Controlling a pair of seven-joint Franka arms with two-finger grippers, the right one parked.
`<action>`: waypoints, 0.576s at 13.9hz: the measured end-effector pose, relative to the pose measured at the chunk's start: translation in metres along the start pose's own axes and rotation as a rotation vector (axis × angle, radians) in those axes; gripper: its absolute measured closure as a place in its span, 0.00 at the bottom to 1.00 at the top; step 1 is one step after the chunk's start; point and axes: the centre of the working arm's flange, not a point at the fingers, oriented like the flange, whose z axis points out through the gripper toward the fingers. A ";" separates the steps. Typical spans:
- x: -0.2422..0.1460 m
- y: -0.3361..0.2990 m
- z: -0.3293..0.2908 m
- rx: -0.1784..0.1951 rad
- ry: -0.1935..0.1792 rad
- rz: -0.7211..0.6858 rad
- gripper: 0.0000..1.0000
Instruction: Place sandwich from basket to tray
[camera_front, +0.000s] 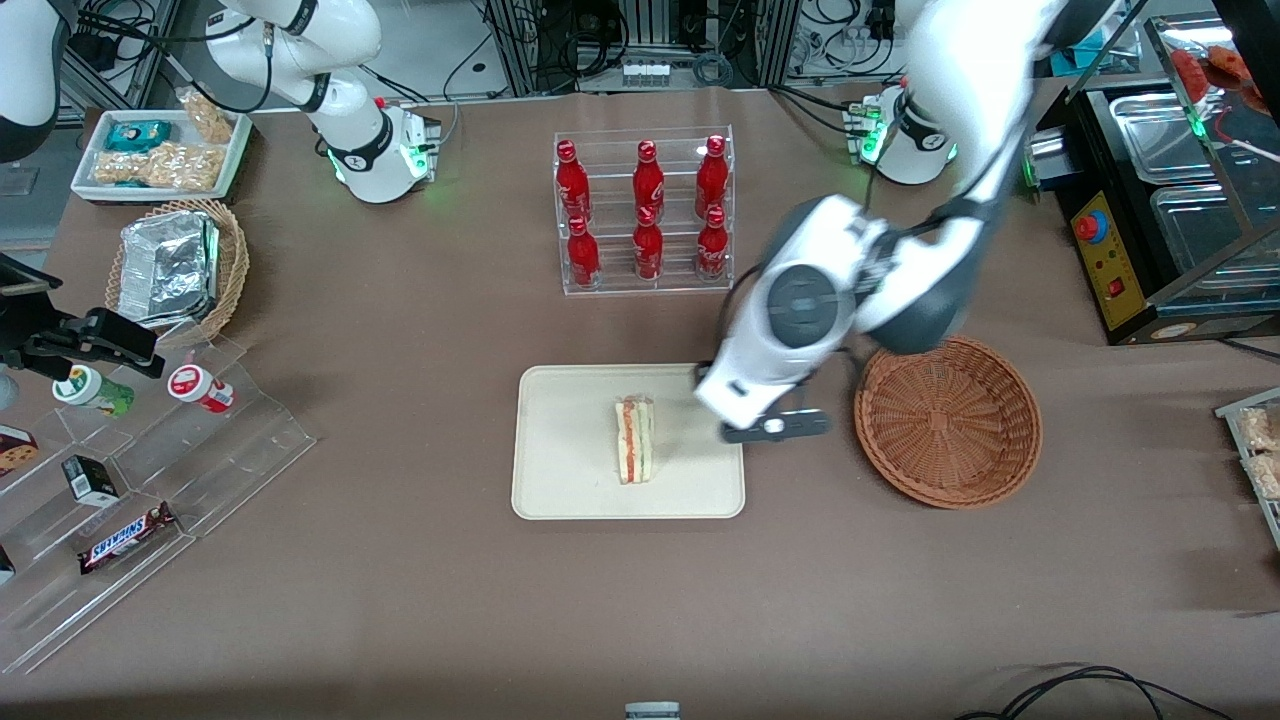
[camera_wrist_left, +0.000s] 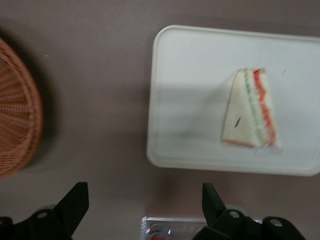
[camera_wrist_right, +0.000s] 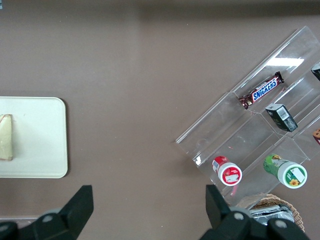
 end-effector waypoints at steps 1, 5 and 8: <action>-0.003 -0.034 -0.012 -0.015 -0.023 0.034 0.00; -0.023 -0.173 -0.058 -0.021 -0.148 0.092 0.00; -0.034 -0.245 -0.086 -0.006 -0.153 0.053 0.00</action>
